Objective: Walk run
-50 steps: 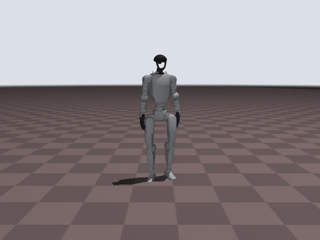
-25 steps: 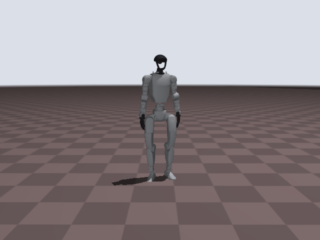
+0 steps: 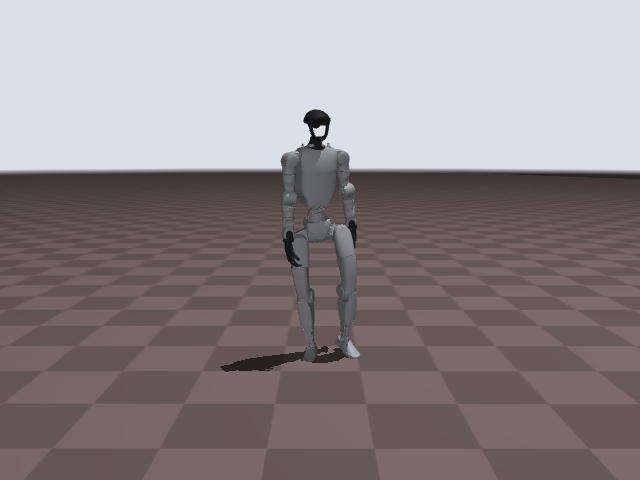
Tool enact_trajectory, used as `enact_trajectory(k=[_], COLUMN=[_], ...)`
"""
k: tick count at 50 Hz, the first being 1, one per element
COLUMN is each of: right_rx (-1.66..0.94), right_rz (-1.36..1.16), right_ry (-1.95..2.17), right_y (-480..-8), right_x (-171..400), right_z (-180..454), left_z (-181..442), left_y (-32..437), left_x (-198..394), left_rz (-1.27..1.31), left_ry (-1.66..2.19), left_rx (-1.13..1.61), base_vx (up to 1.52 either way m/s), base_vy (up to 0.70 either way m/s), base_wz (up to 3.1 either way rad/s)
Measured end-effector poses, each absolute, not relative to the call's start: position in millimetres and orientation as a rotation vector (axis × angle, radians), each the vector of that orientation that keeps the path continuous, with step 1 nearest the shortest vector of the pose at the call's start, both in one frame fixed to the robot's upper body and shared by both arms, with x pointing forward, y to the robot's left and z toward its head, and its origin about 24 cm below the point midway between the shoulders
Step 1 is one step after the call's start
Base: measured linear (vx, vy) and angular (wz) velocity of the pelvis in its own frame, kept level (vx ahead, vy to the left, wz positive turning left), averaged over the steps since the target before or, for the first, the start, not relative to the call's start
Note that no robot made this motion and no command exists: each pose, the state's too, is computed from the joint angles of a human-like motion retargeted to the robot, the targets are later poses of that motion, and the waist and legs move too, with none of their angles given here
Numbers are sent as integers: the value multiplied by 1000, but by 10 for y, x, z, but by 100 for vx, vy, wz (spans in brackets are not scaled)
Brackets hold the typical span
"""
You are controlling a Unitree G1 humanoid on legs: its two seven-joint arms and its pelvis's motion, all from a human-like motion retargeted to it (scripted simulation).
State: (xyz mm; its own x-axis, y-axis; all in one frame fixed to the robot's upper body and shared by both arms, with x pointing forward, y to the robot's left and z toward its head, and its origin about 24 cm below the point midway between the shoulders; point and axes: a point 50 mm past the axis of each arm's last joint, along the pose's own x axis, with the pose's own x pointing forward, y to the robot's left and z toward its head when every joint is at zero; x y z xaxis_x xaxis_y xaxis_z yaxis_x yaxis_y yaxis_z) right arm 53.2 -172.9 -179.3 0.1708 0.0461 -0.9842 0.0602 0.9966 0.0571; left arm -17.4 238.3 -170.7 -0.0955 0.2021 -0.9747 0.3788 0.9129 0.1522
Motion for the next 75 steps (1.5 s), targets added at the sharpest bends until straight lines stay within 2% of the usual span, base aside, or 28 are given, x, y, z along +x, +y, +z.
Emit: enact_trajectory(k=[11,18,25,28,35,42,53,61,65,69,75], right_rx=[42,49,64,58,-100,4,65,98,191,291,182], right_rz=[-35,-29,-29,-3,42,-4,2,11,17,-103,-99], right_ry=[1165,1105,1195,1260,1418,1527,1601,1516,1498,1507,1440], right_y=[-2024,-2020,-1954,-1912,-1979,-1812,-1640,-1609,-1617,-1641,-1877], right_x=[1272,1425,1123,846,254,-146,-372,-98,-102,-47,220], right_z=[-1599,-1545,-1650,-1716,-1782,-1808,-1809,-1825,-1818,-1822,-1800], left_z=[-1682,-1673,-1707,-1722,-1739,-1616,-1469,-1532,-1624,-1722,-1759], left_y=[2310,2285,2246,2239,2170,2212,2127,2117,2114,2062,2146], left_x=[-513,-570,-404,-214,359,1114,1611,1438,1138,727,247], left_rz=[-253,-261,-242,-153,-145,-195,-191,-201,-222,-226,-209], left_ry=[1814,1849,1796,1749,1579,1353,1185,1239,1318,1414,1536], left_rx=[412,401,405,436,445,475,353,304,313,314,378], base_vx=[10,33,50,50,45,38,41,42,63,62,46], base_vy=[-6,0,6,8,5,-5,-16,-28,-33,-32,-26], base_wz=[-13,19,-20,-45,-27,-15,20,39,42,4,20])
